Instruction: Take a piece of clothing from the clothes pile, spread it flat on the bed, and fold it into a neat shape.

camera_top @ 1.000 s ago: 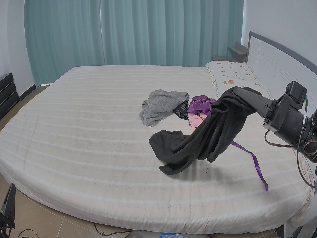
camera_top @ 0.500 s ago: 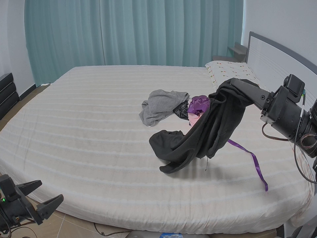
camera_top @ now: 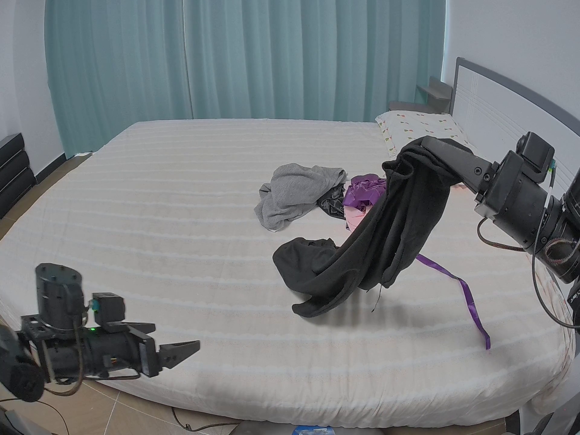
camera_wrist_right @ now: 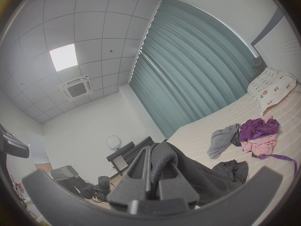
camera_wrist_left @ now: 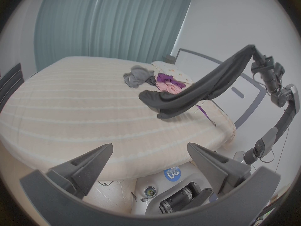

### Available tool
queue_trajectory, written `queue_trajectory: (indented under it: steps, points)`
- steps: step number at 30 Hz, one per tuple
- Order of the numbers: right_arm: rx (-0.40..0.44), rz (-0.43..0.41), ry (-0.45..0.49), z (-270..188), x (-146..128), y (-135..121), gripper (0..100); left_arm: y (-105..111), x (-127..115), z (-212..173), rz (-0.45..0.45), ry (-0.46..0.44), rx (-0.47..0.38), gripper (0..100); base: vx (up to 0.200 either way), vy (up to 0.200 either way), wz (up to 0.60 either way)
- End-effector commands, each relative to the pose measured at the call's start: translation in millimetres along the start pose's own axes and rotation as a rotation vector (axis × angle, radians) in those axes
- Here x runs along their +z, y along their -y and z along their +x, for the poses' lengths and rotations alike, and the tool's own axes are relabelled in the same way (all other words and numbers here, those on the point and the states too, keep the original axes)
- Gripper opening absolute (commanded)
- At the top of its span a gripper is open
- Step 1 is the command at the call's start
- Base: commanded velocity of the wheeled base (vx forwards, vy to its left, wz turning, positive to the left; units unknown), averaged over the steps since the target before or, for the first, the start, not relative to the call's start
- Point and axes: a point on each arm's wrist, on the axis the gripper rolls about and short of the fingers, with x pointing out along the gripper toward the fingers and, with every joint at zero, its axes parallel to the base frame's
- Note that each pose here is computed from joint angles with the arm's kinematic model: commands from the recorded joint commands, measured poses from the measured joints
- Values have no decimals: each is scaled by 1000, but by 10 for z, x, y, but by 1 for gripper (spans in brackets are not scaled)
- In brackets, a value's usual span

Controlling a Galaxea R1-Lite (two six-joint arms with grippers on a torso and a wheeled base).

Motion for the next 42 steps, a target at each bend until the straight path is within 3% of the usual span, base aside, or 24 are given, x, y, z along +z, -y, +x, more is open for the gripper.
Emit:
queue_trajectory:
  steps: [1,5,13,18,28,36,42]
  points:
    - [-19,-7,30,8,56,58,0,209,-240,1144,63,-199,-66,100,0,0,0]
    - [-17,-13,28,16,55,53,0,297,-308,1390,91,-191,-93,100,0,0,0]
    - [-53,-14,26,82,49,175,0,498,-305,1993,103,-138,-44,100,0,0,0]
    - [-53,-21,47,86,109,168,0,692,-125,2361,106,-23,-1,100,0,0,0]
    - [-42,-28,75,121,185,143,0,674,-121,2570,95,-9,-35,100,0,0,0]
    - [-41,-32,78,113,194,134,0,731,-43,2963,61,62,-55,100,0,0,0]
    - [-47,-29,73,99,178,144,0,758,34,3036,33,94,-68,100,0,0,0]
